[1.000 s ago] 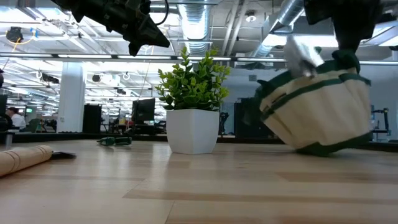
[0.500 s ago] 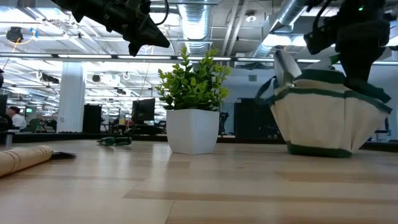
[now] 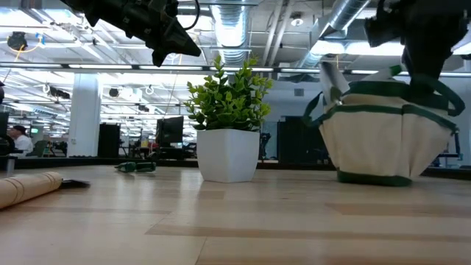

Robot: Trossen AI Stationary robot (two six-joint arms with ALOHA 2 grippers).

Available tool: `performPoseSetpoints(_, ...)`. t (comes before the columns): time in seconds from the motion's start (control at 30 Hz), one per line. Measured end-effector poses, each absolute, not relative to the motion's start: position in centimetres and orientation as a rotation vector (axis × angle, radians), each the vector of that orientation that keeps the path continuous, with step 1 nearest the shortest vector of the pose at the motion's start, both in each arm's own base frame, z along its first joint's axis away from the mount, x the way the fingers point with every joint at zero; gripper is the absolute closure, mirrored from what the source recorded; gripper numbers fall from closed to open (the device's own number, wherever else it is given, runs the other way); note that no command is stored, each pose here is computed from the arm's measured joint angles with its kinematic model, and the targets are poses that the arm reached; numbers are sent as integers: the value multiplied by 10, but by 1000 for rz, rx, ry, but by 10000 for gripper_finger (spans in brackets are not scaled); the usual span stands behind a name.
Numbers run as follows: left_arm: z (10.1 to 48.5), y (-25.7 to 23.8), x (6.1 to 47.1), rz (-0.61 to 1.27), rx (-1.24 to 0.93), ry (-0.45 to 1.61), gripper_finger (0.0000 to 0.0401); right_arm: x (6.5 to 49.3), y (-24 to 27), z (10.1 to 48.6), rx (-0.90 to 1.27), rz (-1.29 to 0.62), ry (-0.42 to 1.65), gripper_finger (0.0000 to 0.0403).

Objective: Pick & Place Garden tools in Gardening bag
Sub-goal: Adjust the brown gardening bag

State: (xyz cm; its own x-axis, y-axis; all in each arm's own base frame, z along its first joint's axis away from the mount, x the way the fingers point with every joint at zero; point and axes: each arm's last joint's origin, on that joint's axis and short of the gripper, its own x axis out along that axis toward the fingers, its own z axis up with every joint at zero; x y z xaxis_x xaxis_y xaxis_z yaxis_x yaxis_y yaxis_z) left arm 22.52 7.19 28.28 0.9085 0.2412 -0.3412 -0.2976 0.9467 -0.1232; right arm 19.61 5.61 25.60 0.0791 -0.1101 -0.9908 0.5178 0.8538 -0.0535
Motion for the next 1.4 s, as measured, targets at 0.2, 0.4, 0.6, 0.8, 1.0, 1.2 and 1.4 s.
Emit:
performPoseSetpoints(0.2,283,72,225,279,-174,328,400,190,54,277,363,-465,1389,215)
performPoseSetpoints(0.4,283,72,225,279,-174,328,400,189,54,287,378,-453,1371,226)
performPoseSetpoints(0.6,283,72,225,279,-174,328,400,203,59,292,504,-430,1230,247)
performPoseSetpoints(0.8,283,72,225,279,-174,328,400,219,62,297,658,-429,1055,305)
performPoseSetpoints(1.0,280,72,227,280,-176,343,400,223,72,295,681,-420,1032,394)
performPoseSetpoints(1.2,279,73,228,280,-176,348,400,199,99,289,743,-506,1176,401)
performPoseSetpoints(1.4,280,73,228,280,-175,343,400,164,117,278,736,-714,1289,402)
